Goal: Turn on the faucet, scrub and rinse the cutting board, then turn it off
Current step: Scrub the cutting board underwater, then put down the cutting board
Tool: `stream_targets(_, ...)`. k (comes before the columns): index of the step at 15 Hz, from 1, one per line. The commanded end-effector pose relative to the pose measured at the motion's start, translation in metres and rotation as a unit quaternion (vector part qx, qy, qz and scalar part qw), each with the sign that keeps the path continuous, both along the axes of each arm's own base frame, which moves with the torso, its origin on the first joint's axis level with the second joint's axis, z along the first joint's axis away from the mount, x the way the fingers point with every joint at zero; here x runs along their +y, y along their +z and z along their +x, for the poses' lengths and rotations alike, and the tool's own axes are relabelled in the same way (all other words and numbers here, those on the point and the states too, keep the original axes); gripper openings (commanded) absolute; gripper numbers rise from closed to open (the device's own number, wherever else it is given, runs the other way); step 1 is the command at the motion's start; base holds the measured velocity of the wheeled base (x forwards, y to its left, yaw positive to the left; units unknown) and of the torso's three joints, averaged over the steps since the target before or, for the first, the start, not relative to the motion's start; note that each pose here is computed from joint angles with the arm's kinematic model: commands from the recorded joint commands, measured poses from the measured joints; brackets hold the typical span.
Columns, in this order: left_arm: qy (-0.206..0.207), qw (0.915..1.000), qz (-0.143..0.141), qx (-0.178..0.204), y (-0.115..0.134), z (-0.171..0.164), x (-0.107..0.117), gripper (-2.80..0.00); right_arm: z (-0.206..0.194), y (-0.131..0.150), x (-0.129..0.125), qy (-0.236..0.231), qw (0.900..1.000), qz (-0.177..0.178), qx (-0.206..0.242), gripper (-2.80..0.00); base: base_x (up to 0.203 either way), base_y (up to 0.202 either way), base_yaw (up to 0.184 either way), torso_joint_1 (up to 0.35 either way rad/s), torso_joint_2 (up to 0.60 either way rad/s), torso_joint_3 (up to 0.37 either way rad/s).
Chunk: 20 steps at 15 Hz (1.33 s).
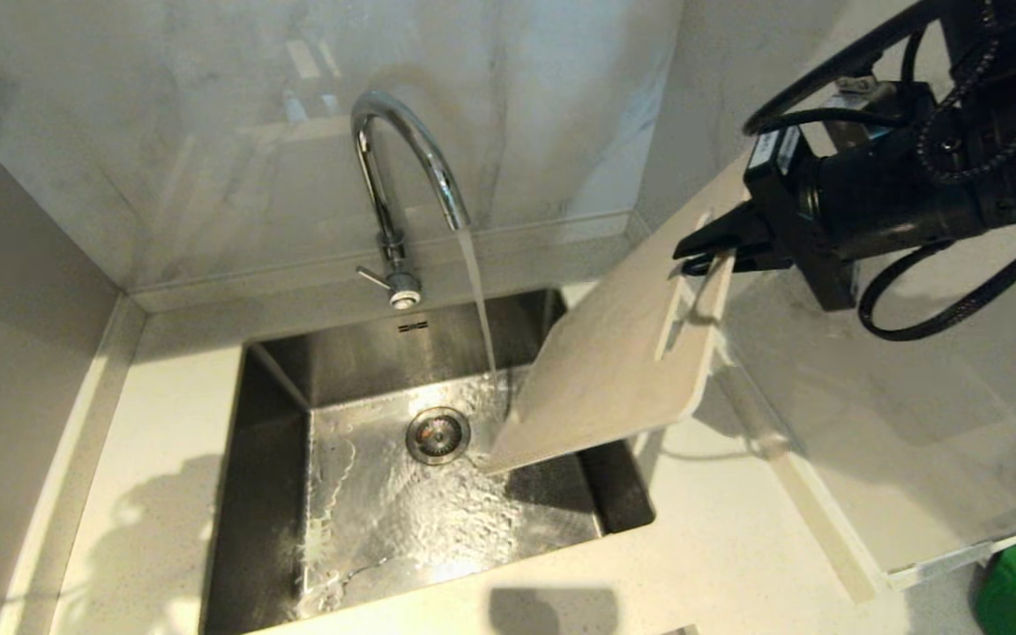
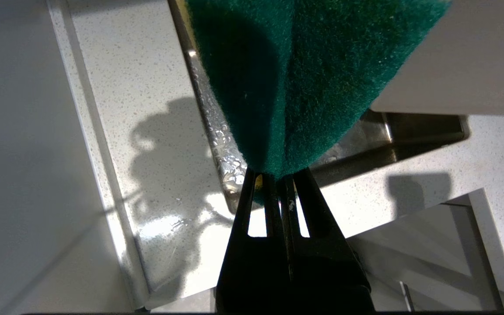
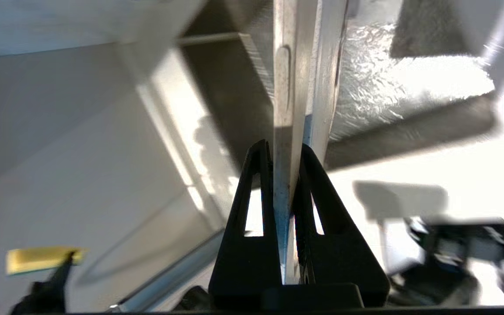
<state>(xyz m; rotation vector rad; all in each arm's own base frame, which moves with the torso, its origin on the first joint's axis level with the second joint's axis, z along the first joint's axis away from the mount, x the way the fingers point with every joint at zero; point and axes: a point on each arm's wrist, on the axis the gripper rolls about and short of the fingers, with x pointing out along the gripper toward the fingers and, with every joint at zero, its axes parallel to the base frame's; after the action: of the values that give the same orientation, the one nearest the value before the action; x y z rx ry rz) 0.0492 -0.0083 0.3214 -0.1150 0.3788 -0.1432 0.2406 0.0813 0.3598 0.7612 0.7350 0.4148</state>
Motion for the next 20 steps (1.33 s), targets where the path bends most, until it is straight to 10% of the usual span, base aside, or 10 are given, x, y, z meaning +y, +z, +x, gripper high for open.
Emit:
stream_targets(1,0.000,1.0000,0.000,0.004,0.000,0.002,0.000,-2.80,-0.034,0.007,-0.011,-0.006,1.000,-0.005,0.008,-2.80,0.000,0.000,0.000,0.000,0.00,0.000)
stream_targets(15,0.000,1.0000,0.001,0.001,0.004,0.011,-0.002,-2.80,-0.111,-0.052,-0.036,-0.008,0.995,-0.088,0.053,-2.80,0.000,0.000,0.000,0.000,0.00,0.000)
stream_targets(20,0.000,1.0000,0.001,0.002,0.003,0.011,-0.002,-2.80,-0.136,-0.081,-0.046,-0.017,0.984,-0.170,0.045,-2.80,0.000,0.000,0.000,0.000,0.00,0.000)
